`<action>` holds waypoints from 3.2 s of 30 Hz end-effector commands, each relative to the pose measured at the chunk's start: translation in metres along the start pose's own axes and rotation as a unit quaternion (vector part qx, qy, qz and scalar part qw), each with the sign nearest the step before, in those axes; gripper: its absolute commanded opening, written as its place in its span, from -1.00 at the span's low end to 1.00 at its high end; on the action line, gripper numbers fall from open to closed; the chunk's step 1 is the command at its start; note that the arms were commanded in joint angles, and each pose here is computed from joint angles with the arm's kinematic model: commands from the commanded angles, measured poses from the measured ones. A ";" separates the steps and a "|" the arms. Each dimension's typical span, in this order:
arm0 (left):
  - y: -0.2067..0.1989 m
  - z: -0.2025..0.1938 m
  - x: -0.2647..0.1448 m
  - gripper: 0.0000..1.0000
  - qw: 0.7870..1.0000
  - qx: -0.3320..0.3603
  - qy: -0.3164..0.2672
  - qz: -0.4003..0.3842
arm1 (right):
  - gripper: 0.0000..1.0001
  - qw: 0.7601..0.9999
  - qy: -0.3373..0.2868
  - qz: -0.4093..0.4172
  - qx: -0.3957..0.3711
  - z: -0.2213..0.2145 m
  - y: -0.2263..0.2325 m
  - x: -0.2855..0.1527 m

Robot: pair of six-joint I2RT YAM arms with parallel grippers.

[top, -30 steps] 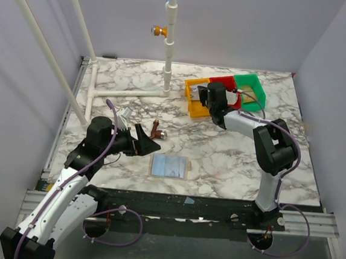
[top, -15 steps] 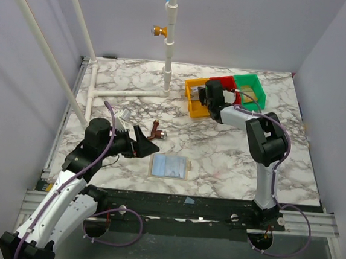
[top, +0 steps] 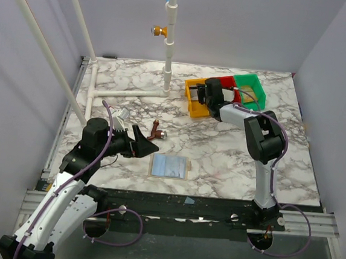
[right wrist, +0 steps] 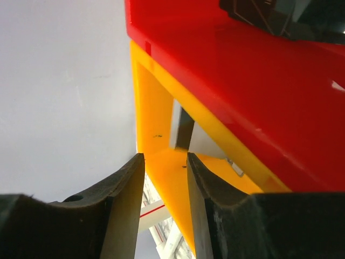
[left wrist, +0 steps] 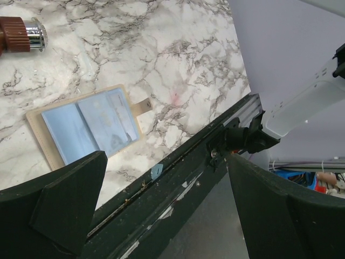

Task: Take the credit cards out of the card holder
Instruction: Place the credit card in the storage box, then close the card holder at the center of the board.

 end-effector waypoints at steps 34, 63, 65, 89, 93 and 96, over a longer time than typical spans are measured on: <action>0.020 0.006 0.015 0.97 0.997 -0.036 -0.028 0.057 | 0.96 0.951 0.140 0.013 -0.277 0.023 0.004 -0.136; 0.110 -0.036 0.068 0.22 0.974 -0.114 0.022 0.195 | 0.95 0.817 0.250 -0.024 -0.519 -0.027 -0.096 -0.278; 0.113 -0.038 0.071 0.16 0.973 -0.115 0.028 0.197 | 0.95 0.807 0.247 -0.032 -0.535 -0.030 -0.101 -0.283; 0.130 -0.052 0.086 -0.01 0.963 -0.104 0.060 0.239 | 0.28 0.760 0.264 -0.083 -0.588 -0.059 -0.147 -0.283; 0.134 -0.054 0.086 -0.02 0.961 -0.102 0.065 0.250 | 0.09 0.752 0.267 -0.096 -0.595 -0.061 -0.155 -0.280; 0.134 -0.054 0.086 -0.04 0.960 -0.100 0.065 0.253 | -0.11 0.751 0.264 -0.099 -0.597 -0.063 -0.156 -0.278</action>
Point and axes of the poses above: each gripper's point midway between its finger pads, its own x axis out along the fingers, its own y axis along the line the jaws close on, z = x × y, the point moved 9 cm from there along -x, back along the fingers, and after that the axes turned 6 degrees about -x, right-handed, at the moved point
